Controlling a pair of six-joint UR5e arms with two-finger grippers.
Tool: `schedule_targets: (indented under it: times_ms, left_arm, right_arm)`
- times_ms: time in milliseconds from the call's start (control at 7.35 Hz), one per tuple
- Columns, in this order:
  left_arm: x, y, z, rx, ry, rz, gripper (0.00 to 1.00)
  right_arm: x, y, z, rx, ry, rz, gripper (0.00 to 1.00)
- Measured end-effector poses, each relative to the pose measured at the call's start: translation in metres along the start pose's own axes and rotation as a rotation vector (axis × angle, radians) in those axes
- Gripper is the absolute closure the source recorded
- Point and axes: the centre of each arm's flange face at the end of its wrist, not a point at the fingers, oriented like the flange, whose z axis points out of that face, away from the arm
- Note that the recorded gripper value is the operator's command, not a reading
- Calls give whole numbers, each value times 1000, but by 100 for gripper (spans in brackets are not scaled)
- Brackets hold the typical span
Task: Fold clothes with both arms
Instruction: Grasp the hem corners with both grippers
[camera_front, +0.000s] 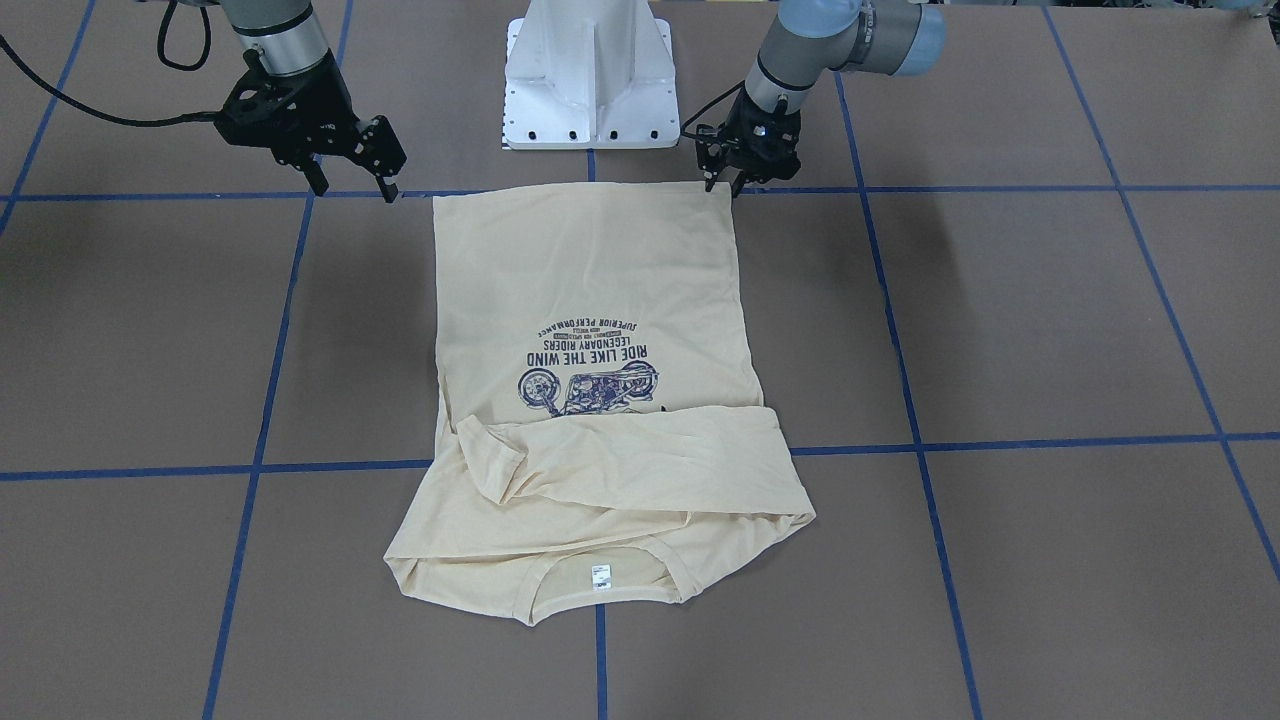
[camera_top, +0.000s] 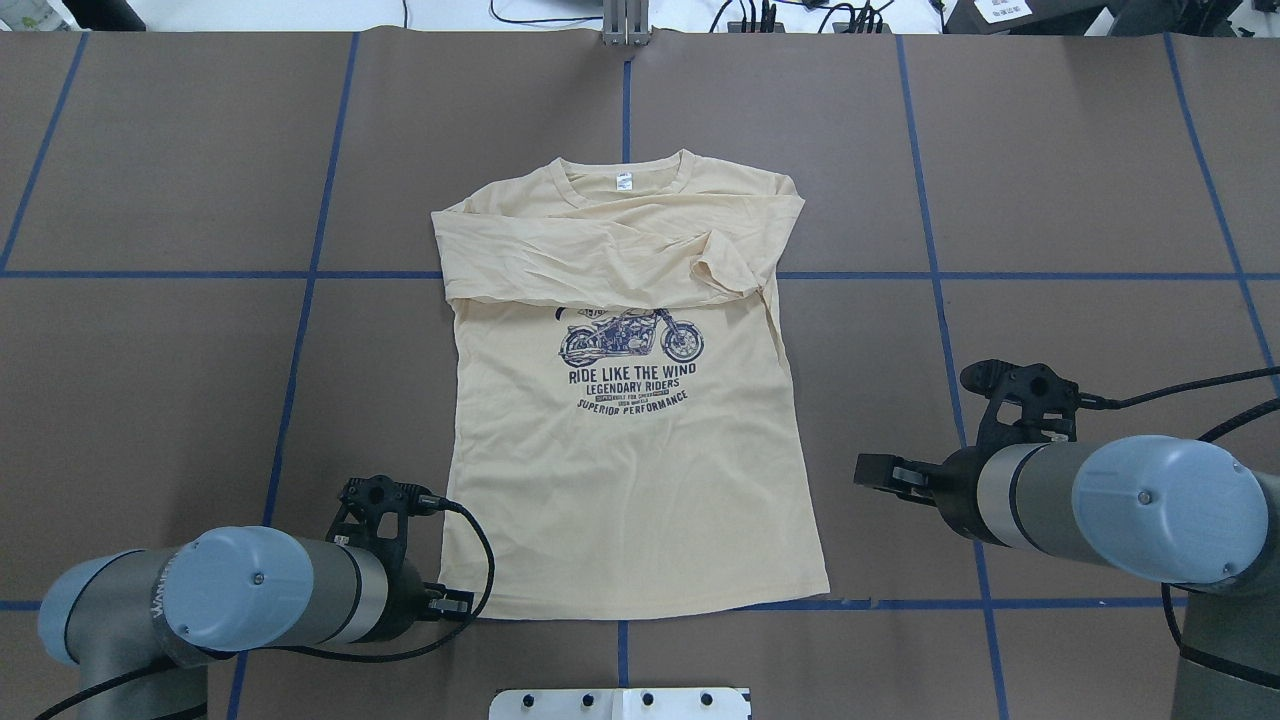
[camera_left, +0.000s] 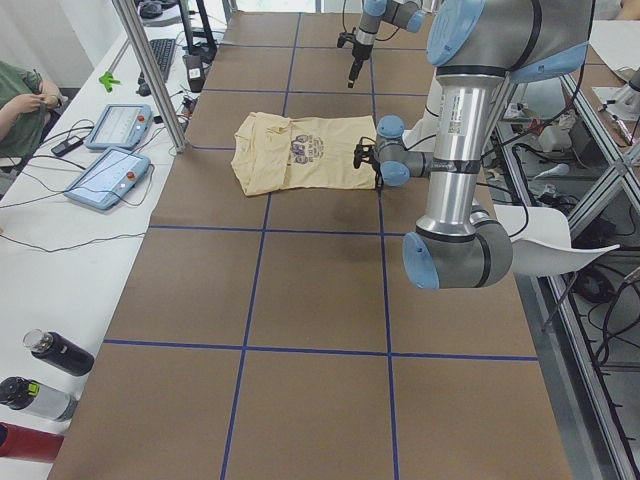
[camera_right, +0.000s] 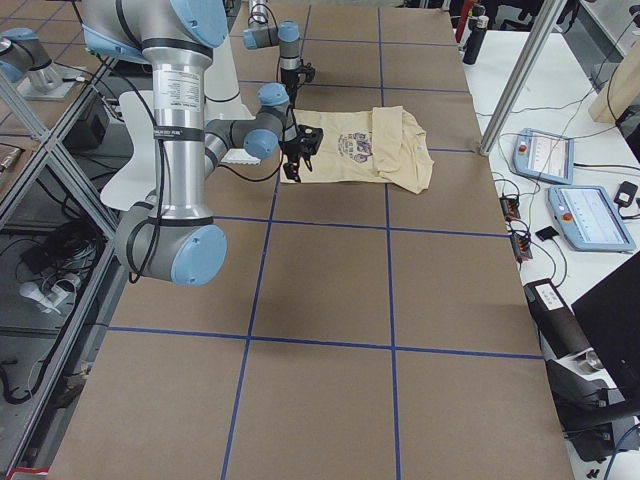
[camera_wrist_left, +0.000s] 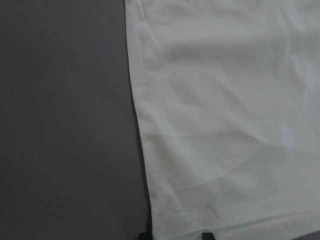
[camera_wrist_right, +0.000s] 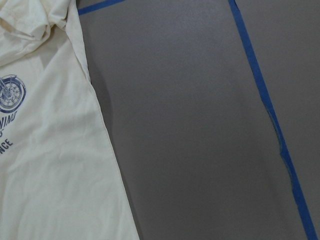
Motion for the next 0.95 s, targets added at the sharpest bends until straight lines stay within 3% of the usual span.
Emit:
schedule_targets:
  times_ms: [136, 272, 680, 816, 952]
  left_arm:
    - [2, 4, 1, -7, 1, 1, 87]
    - [3, 6, 2, -11, 4, -4, 100]
    - [8, 8, -6, -9, 21, -48, 100]
    - [10, 9, -10, -8, 28, -50, 100]
    - [12, 9, -13, -8, 34, -51, 100]
  right_arm:
    - [0, 0, 0, 0, 1, 0, 0]
    - [0, 0, 0, 0, 2, 0, 0]
    - [-2, 8, 3, -5, 2, 8, 1]
    - [-5, 19, 6, 3, 0, 21, 9]
    - [-8, 34, 10, 9, -2, 45, 28]
